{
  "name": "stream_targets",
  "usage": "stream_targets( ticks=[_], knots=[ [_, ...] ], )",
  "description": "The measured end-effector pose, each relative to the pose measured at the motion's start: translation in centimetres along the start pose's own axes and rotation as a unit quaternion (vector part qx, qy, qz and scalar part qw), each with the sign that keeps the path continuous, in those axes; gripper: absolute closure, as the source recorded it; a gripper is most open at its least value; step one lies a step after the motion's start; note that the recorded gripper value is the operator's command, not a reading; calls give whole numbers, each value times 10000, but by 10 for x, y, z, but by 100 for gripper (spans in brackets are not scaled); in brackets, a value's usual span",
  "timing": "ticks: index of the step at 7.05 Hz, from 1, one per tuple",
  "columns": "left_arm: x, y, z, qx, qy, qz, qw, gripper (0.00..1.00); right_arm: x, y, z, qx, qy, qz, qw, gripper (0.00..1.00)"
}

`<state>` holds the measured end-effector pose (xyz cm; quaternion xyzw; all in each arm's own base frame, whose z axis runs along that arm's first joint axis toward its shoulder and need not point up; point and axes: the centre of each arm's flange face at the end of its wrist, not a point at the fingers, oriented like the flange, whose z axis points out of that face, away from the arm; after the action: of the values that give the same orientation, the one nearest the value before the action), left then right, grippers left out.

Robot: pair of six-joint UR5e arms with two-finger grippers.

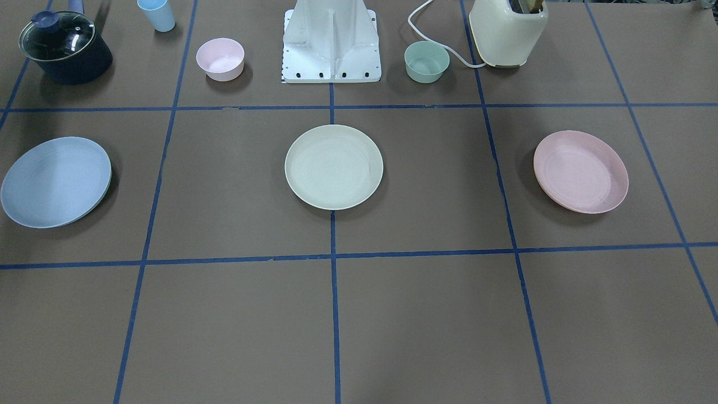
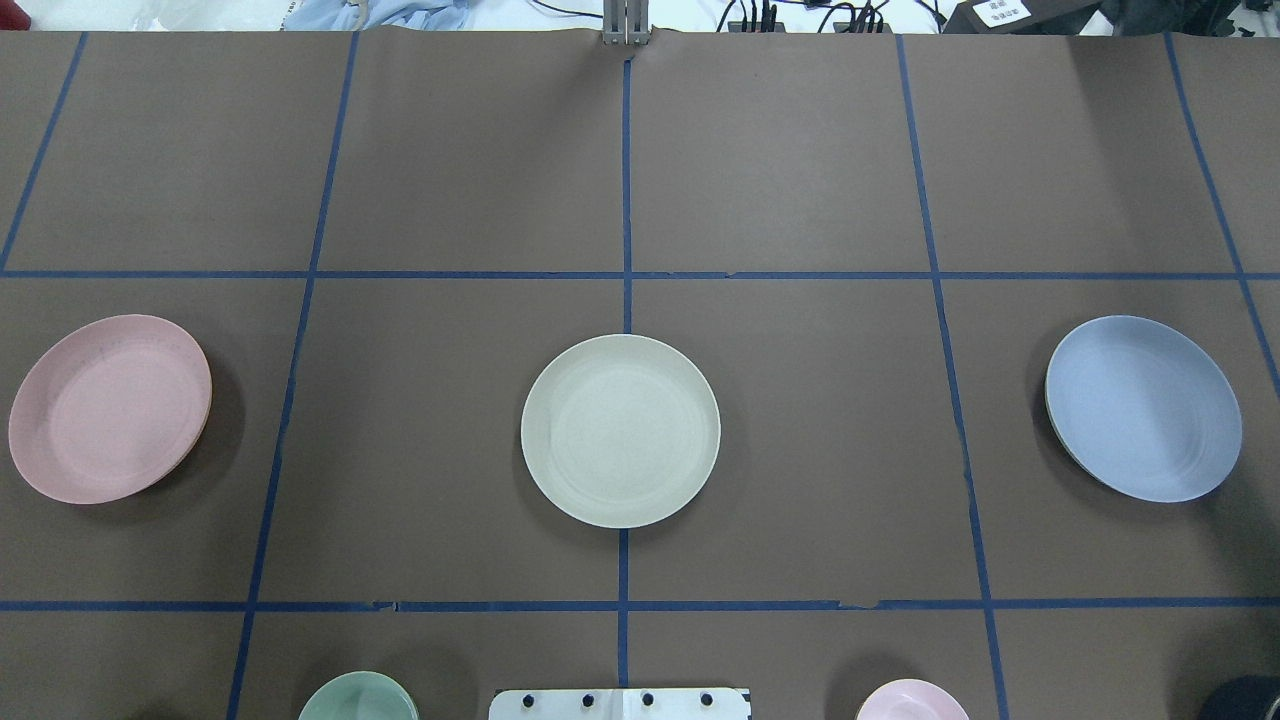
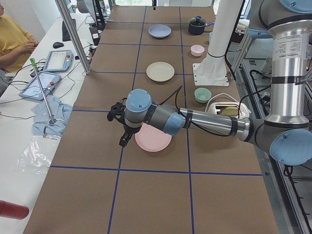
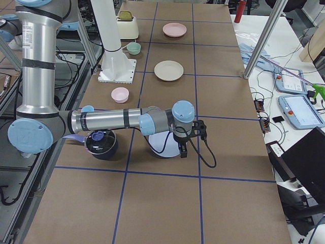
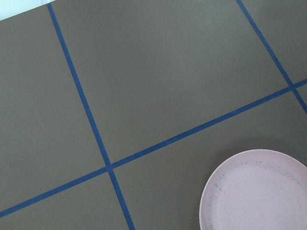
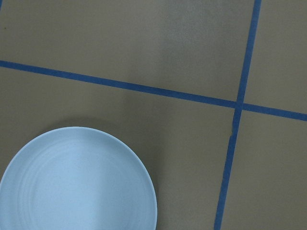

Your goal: Stack three plates with pink and blue

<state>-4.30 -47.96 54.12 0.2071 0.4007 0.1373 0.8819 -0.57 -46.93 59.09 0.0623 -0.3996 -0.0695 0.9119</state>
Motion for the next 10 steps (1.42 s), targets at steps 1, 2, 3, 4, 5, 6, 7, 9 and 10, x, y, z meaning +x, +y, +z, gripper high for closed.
stream_targets(
  ticks=[1,2,3,4,5,6,7,9,10],
  knots=[
    [1,-1,0,15,-5,54,10000,0,1,1,1,-8,11,9,10000,0],
    [-1,0,2,18,-21,108,9999,0,4,3,3,-32,30,40,10000,0],
    [-4,4,5,2,-32,116,9999,0,7,5,5,-54,43,73,9999,0],
    [-7,11,8,-28,-33,89,10000,0,8,6,5,-60,46,94,9999,0],
    [-10,22,11,-87,-27,23,10000,0,7,6,5,-60,45,114,9999,0],
    [-12,31,13,-133,-26,-31,9999,0,7,6,5,-60,42,123,9999,0],
    [-12,35,14,-151,-24,-60,9999,0,7,6,5,-62,35,127,9999,0],
    [-13,37,16,-182,-20,-249,9995,1,6,7,5,-65,12,128,9999,0],
    [-12,37,22,-236,-2,-383,9990,1,6,7,5,-67,12,132,9999,0]
  ],
)
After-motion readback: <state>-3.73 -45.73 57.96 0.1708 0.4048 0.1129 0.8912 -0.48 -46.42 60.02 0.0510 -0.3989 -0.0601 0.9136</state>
